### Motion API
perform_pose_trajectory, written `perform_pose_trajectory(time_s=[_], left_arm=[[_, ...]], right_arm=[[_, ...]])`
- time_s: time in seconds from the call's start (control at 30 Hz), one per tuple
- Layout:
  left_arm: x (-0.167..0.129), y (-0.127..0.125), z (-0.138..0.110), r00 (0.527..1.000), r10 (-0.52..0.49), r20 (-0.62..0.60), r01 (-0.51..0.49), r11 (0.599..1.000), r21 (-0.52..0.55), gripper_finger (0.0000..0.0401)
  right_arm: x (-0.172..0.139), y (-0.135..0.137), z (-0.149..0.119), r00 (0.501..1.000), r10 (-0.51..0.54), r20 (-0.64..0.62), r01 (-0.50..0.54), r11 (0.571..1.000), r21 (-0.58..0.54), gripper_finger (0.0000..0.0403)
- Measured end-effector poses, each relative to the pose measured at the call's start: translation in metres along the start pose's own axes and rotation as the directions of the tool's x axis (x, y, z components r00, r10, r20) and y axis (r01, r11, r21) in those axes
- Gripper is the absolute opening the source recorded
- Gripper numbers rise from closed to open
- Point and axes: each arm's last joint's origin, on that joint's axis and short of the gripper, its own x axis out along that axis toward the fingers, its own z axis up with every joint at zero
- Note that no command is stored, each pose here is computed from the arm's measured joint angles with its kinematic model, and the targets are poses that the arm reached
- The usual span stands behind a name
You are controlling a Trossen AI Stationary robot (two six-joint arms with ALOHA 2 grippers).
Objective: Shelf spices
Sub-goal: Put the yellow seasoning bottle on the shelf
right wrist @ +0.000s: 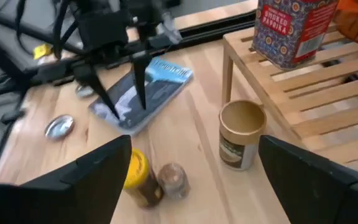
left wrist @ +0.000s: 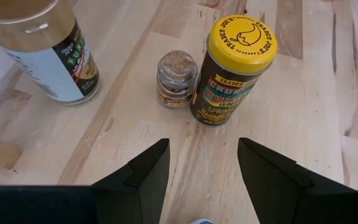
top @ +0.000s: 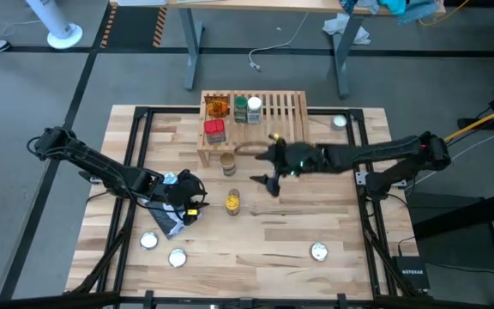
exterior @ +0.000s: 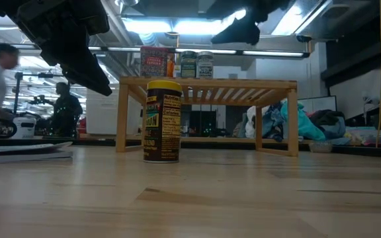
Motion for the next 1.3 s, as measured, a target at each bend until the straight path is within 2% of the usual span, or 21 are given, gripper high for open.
perform_pose_trajectory(time_s=[0.17,0.3,0.67,0.87,1.1,1.3], left_arm=[[0.000,0.000,0.000,1.000,0.000,0.000,0.000,1.000,0.000,0.0182],[0.000,0.000,0.000,1.000,0.000,0.000,0.000,1.000,0.000,0.0182],[0.000,0.000,0.000,1.000,0.000,0.000,0.000,1.000,0.000,0.0182],[0.000,0.000,0.000,1.000,0.000,0.000,0.000,1.000,0.000,0.0182],[0.000,0.000,0.000,1.000,0.000,0.001,0.000,1.000,-0.001,0.0182],[0.000,0.000,0.000,1.000,0.000,0.000,0.000,1.000,0.000,0.0182]], right_arm=[[0.019,0.040,-0.020,0.991,-0.125,0.054,0.123,0.991,0.047,0.0358],[0.038,0.065,-0.043,0.982,-0.181,0.061,0.174,0.980,0.096,0.0358],[0.051,0.108,-0.088,0.945,-0.313,0.094,0.278,0.922,0.271,0.0358],[0.066,0.125,-0.101,0.941,-0.287,0.178,0.202,0.901,0.383,0.0358],[0.094,0.132,-0.125,0.944,-0.254,0.210,0.152,0.901,0.407,0.0358],[0.108,0.134,-0.138,0.938,-0.293,0.184,0.208,0.903,0.375,0.0358]])
